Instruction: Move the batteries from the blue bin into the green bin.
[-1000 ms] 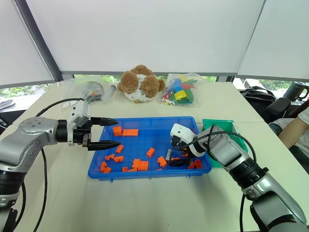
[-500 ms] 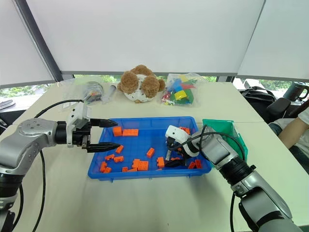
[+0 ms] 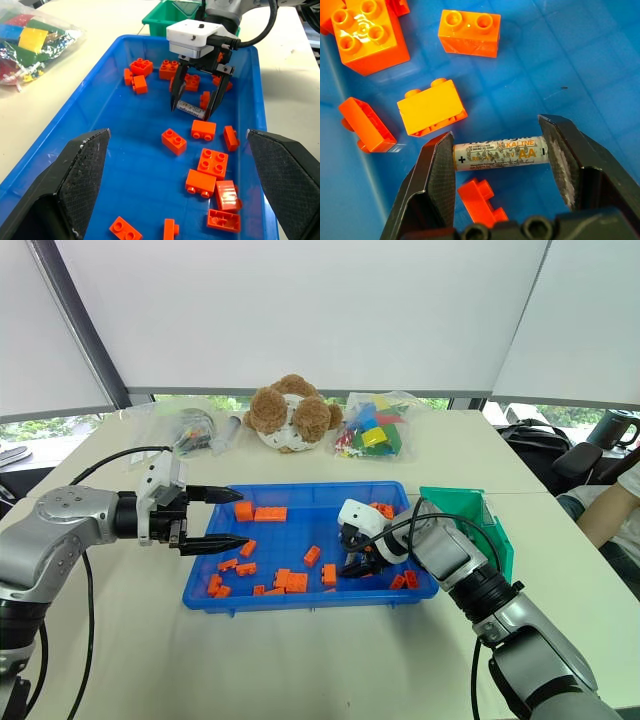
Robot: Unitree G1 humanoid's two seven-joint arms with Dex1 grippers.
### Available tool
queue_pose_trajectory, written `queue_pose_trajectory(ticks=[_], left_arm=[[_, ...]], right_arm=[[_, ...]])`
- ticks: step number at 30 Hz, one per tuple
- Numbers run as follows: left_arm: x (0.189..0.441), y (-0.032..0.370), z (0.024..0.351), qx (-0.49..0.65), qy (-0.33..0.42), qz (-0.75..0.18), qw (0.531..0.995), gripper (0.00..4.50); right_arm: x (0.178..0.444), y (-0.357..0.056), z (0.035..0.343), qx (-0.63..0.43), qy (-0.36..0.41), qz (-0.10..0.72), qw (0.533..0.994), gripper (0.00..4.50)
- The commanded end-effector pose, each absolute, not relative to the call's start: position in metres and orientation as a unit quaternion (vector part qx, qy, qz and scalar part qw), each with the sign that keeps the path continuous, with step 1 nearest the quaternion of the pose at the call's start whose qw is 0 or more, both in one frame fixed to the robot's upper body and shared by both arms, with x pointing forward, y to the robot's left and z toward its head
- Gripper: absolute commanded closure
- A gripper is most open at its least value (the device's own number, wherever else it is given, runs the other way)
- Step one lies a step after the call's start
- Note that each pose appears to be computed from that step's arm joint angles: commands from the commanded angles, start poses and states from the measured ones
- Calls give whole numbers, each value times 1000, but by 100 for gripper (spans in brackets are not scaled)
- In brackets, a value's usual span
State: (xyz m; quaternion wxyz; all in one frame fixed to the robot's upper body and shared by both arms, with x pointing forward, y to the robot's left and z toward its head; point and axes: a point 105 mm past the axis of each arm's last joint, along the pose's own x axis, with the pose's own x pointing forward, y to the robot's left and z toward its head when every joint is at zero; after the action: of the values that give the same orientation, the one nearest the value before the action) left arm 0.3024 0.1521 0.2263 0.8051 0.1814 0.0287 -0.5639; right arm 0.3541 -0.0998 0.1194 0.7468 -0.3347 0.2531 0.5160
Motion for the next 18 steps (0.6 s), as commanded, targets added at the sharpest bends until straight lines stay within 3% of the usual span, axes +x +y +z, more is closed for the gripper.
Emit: queue_pose_trajectory(ticks=[1, 7, 11, 14, 18], left_arm=[[300, 153, 240, 196, 5, -559, 806, 0], [299, 153, 240, 196, 4, -560, 805, 0], [298, 153, 240, 195, 4, -561, 805, 0], [297, 153, 239, 193, 6, -561, 805, 0], [299, 153, 237, 190, 7, -565, 803, 0]], right_arm=[[357, -100, 139, -335, 230, 508, 760, 230], [364, -115, 207, -349, 140, 452, 809, 230], [361, -173, 254, -371, 114, 351, 852, 230], [350, -223, 263, -382, 135, 279, 871, 230], [337, -259, 250, -379, 178, 239, 876, 230]])
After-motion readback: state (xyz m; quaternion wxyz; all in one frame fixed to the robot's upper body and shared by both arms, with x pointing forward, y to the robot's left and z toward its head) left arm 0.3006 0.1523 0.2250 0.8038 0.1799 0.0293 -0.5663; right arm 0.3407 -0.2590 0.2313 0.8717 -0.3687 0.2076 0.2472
